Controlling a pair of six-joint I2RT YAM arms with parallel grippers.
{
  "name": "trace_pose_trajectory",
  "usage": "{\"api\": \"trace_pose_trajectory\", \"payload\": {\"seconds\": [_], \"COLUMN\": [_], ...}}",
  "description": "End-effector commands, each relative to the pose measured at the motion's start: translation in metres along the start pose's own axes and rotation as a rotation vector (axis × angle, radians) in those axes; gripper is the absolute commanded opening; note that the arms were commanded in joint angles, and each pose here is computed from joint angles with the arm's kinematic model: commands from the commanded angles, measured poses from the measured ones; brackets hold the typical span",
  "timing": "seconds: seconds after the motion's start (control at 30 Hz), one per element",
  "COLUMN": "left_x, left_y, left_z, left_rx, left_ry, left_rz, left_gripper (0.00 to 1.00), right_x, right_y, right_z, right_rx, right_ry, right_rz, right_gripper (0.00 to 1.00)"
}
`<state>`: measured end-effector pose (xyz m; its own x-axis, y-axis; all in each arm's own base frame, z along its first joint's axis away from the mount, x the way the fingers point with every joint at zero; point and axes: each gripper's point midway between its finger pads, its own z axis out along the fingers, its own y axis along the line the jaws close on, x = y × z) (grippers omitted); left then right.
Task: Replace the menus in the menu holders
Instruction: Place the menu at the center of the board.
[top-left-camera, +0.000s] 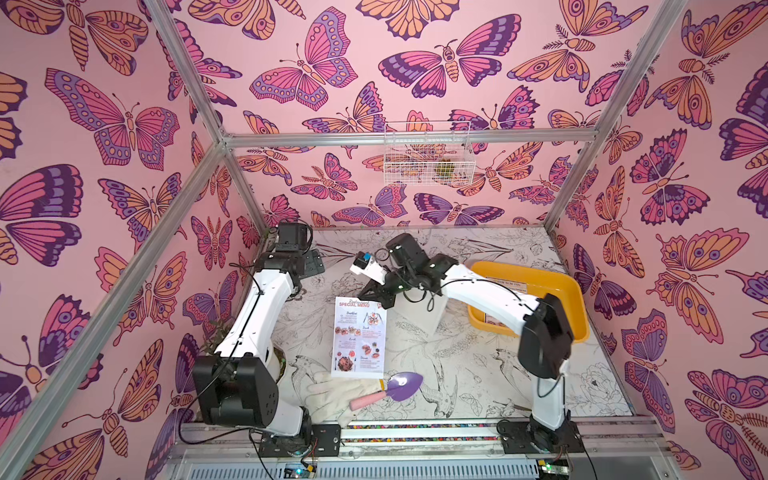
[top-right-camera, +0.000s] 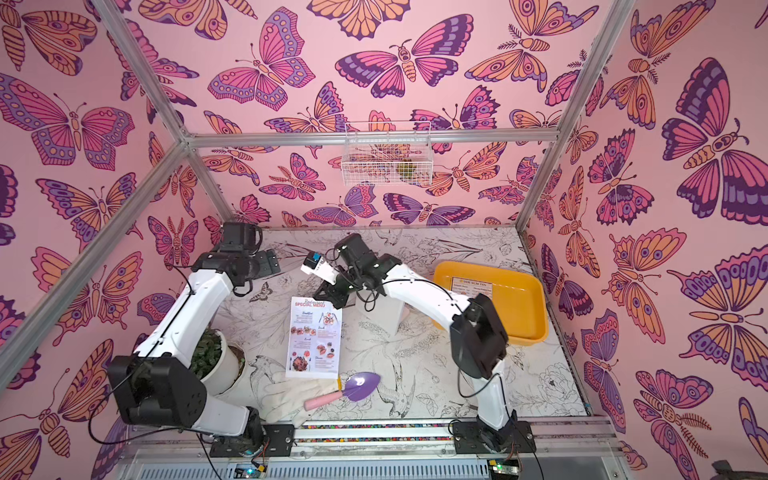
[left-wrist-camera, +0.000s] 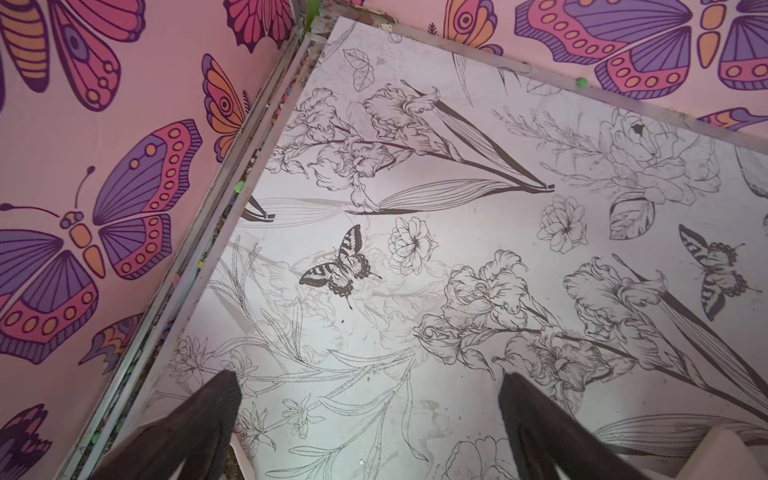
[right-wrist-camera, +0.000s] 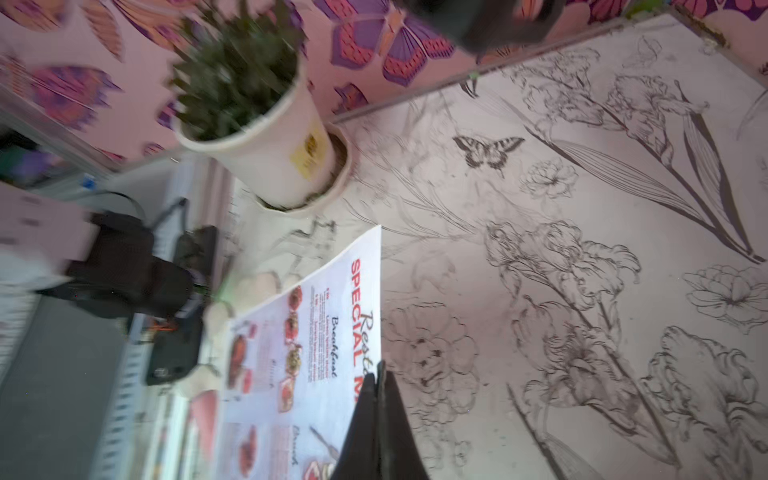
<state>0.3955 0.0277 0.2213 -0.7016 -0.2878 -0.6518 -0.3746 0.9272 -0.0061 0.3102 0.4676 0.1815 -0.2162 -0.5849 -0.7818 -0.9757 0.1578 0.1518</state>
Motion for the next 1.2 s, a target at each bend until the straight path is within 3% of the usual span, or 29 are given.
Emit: {"api": "trace_pose_trajectory", "payload": {"seconds": [0.0, 0.2, 0.37, 0.43, 0.5, 0.6, 0.77, 0.9, 1.03, 1.17], "left_x": [0.009, 0.015, 0.012, 0.010, 0.011, 0.014, 0.030, 0.060, 0.118, 0.189], "left_y": [-0.001, 0.003, 0.008, 0.005, 0.003, 0.001, -0.014, -0.041, -0.080, -0.115], "left_z": [-0.008, -0.002, -0.004, -0.006, -0.006, -0.007, -0.013, -0.027, -0.038, -0.049], "left_rx": [0.027, 0.000, -0.022, -0.009, 0.007, 0.017, 0.073, 0.150, 0.224, 0.282], "left_ry": [0.019, 0.033, 0.016, 0.011, 0.016, 0.022, 0.046, 0.092, 0.184, 0.289], "left_rz": [-0.019, -0.035, -0.048, -0.050, -0.055, -0.051, 0.015, 0.106, 0.244, 0.372], "left_gripper": [1.00, 1.00, 1.00, 1.00, 1.00, 0.99, 1.00, 1.00, 1.00, 1.00], "right_x": [-0.006, -0.006, -0.012, -0.017, -0.018, -0.024, -0.058, -0.074, -0.042, 0.031], "right_y": [-0.049, -0.080, -0.102, -0.110, -0.113, -0.111, -0.082, -0.045, -0.017, -0.011], "right_z": [0.024, 0.070, 0.081, 0.082, 0.083, 0.076, 0.021, -0.057, -0.128, -0.197], "right_rx": [0.214, 0.303, 0.445, 0.491, 0.504, 0.514, 0.512, 0.504, 0.527, 0.628], "right_ry": [-0.011, -0.082, -0.107, -0.131, -0.133, -0.143, -0.236, -0.219, -0.150, -0.107], "right_rz": [-0.195, -0.332, -0.420, -0.438, -0.442, -0.442, -0.401, -0.294, -0.047, 0.334], "right_gripper": [0.02, 0.04, 0.04, 0.11, 0.32, 0.46, 0.55, 0.59, 0.63, 0.63]}}
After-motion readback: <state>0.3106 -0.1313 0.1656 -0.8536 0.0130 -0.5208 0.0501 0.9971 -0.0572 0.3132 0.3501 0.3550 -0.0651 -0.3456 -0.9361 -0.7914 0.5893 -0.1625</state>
